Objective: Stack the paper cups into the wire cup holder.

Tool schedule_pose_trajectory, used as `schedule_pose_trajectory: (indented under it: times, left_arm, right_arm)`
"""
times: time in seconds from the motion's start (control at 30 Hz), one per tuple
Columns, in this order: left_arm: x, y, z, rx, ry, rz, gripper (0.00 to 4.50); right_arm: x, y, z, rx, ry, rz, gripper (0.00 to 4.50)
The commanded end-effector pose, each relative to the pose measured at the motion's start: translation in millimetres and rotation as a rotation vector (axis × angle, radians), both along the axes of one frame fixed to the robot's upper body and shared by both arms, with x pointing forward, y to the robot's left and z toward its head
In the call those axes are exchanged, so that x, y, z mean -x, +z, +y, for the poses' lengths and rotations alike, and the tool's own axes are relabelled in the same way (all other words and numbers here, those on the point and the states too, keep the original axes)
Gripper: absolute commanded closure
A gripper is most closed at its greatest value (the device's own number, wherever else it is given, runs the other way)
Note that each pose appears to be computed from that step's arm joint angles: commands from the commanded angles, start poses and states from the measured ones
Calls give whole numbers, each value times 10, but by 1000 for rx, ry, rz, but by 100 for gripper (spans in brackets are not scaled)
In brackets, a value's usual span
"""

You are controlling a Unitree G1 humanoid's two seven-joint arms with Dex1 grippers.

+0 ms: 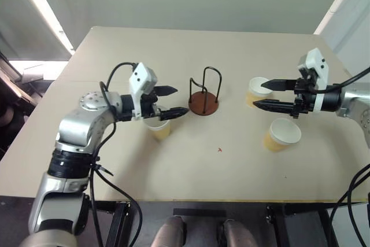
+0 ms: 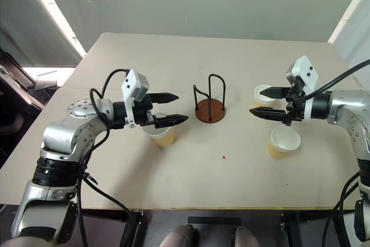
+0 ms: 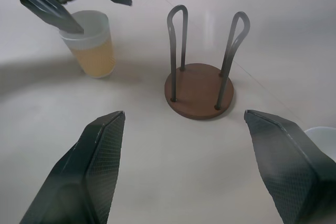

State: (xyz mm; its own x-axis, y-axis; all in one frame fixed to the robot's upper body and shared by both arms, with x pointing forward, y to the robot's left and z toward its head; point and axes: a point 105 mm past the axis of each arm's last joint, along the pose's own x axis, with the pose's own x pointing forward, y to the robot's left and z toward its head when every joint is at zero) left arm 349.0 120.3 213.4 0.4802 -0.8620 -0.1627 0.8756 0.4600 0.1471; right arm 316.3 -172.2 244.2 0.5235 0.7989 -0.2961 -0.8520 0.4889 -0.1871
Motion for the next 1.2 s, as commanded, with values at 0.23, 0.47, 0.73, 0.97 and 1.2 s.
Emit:
schedule_pose_trajectory:
  times: [0.23,0.47,0.73,0.97,1.2]
  left_arm:
    - [-260,111,-253,29,2,-64,0]
    - [-212,-49,-457,8,-101,4,0]
    - [-350,-95,-453,-8,-32,-22,0]
    - [-436,-145,-537,0,8,-31,0]
    - [-441,-133,-623,15,1,-31,0]
  right_arm:
    - [44,203,-31,-16,-13,-75,74]
    - [74,226,-41,-14,-14,-78,74]
    - [78,226,-64,-15,-27,-80,74]
    - [73,226,-58,-18,-33,-83,74]
    - [80,225,-58,-18,-36,-85,74]
